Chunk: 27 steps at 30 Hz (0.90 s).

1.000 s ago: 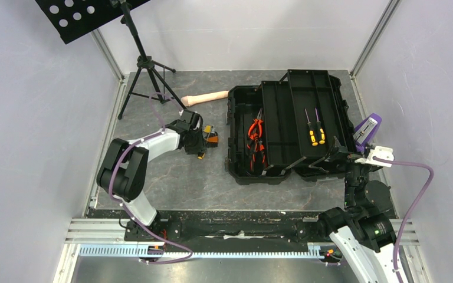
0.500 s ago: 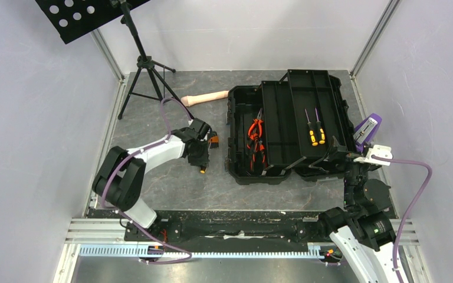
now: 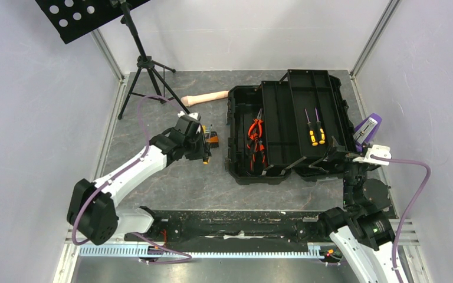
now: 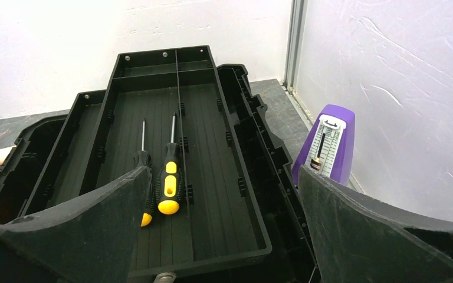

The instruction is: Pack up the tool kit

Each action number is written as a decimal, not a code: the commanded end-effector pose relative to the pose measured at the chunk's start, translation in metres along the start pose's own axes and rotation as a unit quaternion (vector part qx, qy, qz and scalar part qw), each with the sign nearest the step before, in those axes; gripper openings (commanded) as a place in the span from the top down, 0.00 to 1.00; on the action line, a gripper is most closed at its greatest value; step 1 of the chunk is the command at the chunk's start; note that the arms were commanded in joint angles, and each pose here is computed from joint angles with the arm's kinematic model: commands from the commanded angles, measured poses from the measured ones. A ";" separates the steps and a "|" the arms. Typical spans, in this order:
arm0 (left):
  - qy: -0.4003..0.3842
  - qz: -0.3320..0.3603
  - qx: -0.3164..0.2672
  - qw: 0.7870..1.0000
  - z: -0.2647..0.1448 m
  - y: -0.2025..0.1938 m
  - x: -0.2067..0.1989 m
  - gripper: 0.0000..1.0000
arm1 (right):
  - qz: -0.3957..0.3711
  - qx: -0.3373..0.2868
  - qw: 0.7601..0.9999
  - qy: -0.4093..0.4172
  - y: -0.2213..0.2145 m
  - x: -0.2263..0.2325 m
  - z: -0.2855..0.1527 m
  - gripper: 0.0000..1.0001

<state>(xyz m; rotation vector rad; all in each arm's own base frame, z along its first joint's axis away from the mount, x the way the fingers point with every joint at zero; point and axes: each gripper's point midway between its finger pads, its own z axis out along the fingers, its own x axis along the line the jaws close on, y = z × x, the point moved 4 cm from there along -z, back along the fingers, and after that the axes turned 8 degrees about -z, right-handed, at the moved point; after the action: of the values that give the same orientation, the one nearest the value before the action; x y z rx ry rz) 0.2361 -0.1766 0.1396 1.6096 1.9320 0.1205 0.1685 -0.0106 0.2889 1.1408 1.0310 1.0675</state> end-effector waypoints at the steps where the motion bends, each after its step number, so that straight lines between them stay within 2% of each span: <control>1: -0.130 -0.059 -0.058 0.988 -0.030 0.029 -0.050 0.98 | 0.016 -0.017 1.000 0.000 0.007 0.000 0.000 0.02; 4: -0.201 -0.070 -0.074 0.974 -0.050 0.035 -0.084 0.98 | 0.015 -0.017 1.000 -0.001 0.006 0.000 -0.001 0.02; 11: -0.335 -0.044 -0.085 0.937 -0.090 0.030 -0.180 0.98 | 0.016 -0.018 1.000 -0.002 0.005 -0.001 -0.002 0.02; 17: -0.382 -0.034 -0.109 0.917 -0.099 0.030 -0.240 0.98 | 0.019 -0.022 1.000 -0.011 0.007 -0.006 -0.005 0.02; 27: -0.423 -0.031 -0.079 0.902 -0.083 0.019 -0.326 0.98 | 0.023 -0.026 0.999 -0.021 0.010 -0.012 -0.010 0.02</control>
<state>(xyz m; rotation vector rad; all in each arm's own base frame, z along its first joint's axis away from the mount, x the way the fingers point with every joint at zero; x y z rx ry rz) 0.2300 -0.4165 0.3065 1.2999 1.3140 -0.3350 0.1594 -0.0166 0.2924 1.1388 0.9768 1.0819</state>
